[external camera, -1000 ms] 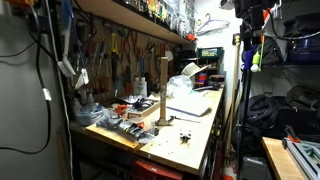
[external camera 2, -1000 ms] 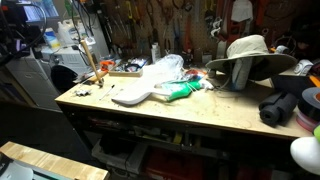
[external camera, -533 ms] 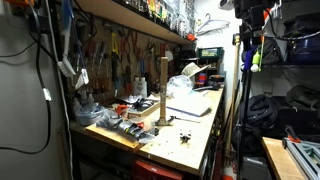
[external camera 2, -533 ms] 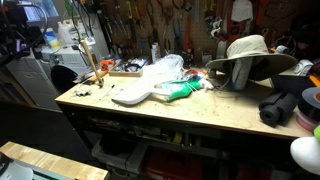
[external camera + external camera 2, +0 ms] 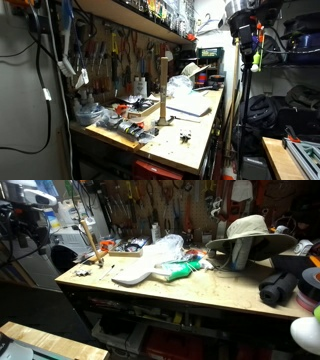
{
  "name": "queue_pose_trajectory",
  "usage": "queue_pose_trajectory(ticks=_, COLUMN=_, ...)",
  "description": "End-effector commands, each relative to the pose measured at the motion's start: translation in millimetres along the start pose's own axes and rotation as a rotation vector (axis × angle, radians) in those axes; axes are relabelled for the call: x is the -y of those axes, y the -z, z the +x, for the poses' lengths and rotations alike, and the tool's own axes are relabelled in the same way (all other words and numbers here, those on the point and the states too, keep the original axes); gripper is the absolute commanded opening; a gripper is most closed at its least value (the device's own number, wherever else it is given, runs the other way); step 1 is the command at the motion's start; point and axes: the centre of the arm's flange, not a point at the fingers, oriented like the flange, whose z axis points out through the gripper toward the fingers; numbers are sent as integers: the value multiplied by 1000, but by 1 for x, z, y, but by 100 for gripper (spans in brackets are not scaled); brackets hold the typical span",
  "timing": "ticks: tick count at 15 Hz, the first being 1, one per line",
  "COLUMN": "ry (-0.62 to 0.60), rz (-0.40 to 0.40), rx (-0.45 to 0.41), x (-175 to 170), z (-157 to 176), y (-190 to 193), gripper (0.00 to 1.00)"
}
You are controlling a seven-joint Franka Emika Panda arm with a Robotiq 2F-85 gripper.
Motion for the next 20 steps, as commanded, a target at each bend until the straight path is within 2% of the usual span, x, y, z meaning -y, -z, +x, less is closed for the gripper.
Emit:
queue_pose_trajectory(ticks=1, ry=-172, rz=72, rx=-66, x=-17, z=12, y=-43, gripper=100)
queue_pose_trajectory(ticks=4, ry=-297, rz=132, rx=-132, x=-29, z=23, y=-63, gripper=100)
queue_pose_trajectory(ticks=6, ry=-352, rz=177, rx=-213, x=-27, z=34, y=-73, gripper=100)
queue_pose_trajectory(ticks=7, ry=-332, rz=167, rx=-245, x=-23, z=41, y=-77, gripper=100)
queue_pose_trajectory(ticks=9, ry=-207, rz=100, rx=-200, x=-18, z=50, y=-81, gripper=100)
queue_pose_trajectory(ticks=10, ry=-271, rz=124, rx=-219, x=-26, z=42, y=-64, gripper=100)
queue_pose_trajectory(ticks=13, ry=-225, rz=108, rx=-190, x=-18, z=49, y=-72, gripper=100)
queue_pose_trajectory(ticks=20, ry=-220, rz=107, rx=-188, x=-18, z=49, y=-73, gripper=100)
